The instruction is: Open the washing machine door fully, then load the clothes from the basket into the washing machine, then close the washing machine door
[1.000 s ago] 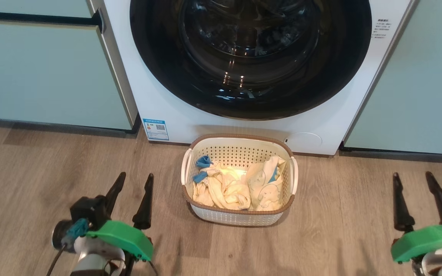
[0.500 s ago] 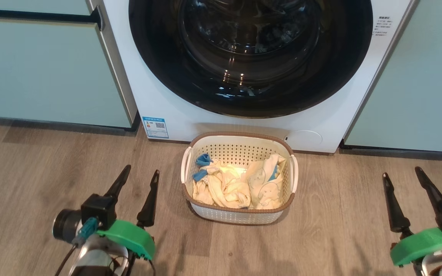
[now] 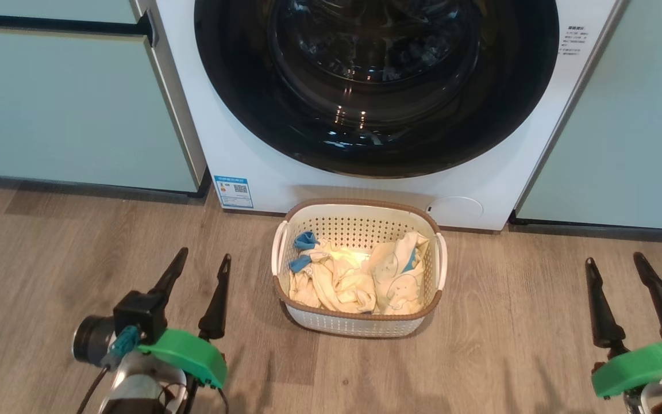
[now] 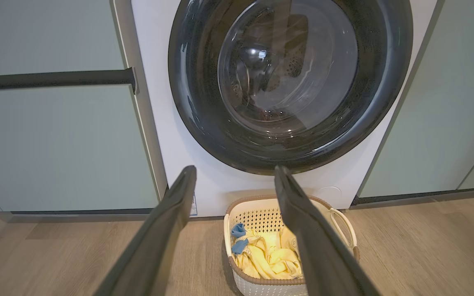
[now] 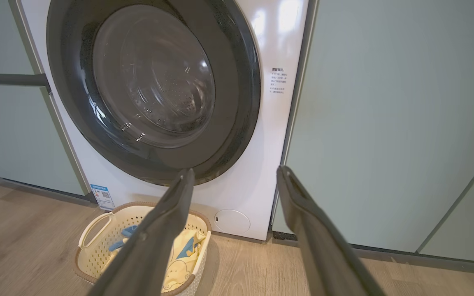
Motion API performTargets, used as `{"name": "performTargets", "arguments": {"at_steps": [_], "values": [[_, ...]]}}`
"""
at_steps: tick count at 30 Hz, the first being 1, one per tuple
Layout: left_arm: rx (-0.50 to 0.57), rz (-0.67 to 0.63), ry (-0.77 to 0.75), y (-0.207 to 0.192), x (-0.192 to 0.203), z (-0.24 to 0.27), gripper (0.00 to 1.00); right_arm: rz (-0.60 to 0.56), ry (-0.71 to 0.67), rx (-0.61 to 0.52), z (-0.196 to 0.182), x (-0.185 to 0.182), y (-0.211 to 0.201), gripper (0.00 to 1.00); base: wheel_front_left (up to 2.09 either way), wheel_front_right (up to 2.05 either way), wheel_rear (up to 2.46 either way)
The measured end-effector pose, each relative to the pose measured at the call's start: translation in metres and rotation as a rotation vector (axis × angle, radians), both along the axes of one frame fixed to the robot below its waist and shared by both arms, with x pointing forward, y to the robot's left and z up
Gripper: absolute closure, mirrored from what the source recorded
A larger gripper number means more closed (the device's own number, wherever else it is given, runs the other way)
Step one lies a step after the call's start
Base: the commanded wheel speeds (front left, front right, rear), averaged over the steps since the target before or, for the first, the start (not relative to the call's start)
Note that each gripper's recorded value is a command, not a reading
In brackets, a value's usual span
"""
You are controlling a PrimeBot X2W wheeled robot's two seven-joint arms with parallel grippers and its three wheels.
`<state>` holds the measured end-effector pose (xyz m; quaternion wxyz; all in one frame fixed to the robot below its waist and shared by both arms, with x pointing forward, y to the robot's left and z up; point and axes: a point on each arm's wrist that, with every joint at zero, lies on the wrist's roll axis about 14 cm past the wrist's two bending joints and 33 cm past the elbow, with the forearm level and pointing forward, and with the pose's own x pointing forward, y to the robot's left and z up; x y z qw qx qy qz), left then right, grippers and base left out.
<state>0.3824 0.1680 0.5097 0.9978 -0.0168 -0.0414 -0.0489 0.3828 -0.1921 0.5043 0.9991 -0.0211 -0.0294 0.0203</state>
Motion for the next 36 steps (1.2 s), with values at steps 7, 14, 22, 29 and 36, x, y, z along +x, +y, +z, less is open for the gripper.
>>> {"name": "performTargets", "arguments": {"at_steps": [7, 14, 22, 29, 36], "values": [[-0.004, 0.004, 0.005, 0.0004, -0.0002, -0.0015, 0.00, -0.008, 0.004, 0.023, -0.0017, -0.0007, -0.0019, 0.00, 0.00, 0.00, 0.00], [-0.005, 0.005, 0.014, 0.0005, -0.0005, -0.0044, 0.00, -0.016, 0.006, 0.037, -0.0025, -0.0013, -0.0039, 0.00, 0.00, 0.00, 0.00], [-0.007, 0.005, 0.021, 0.0000, -0.0002, -0.0065, 0.00, -0.021, 0.007, 0.037, -0.0027, -0.0017, -0.0055, 0.00, 0.00, 0.00, 0.00], [-0.005, 0.004, 0.025, 0.0000, -0.0003, -0.0079, 0.00, -0.027, 0.006, 0.039, -0.0024, -0.0018, -0.0077, 0.00, 0.14, 0.15, -0.29], [-0.004, 0.003, 0.028, -0.0001, 0.0005, -0.0090, 0.00, -0.031, 0.008, 0.047, -0.0034, -0.0016, -0.0081, 0.00, 0.67, 0.67, -1.34]]}}
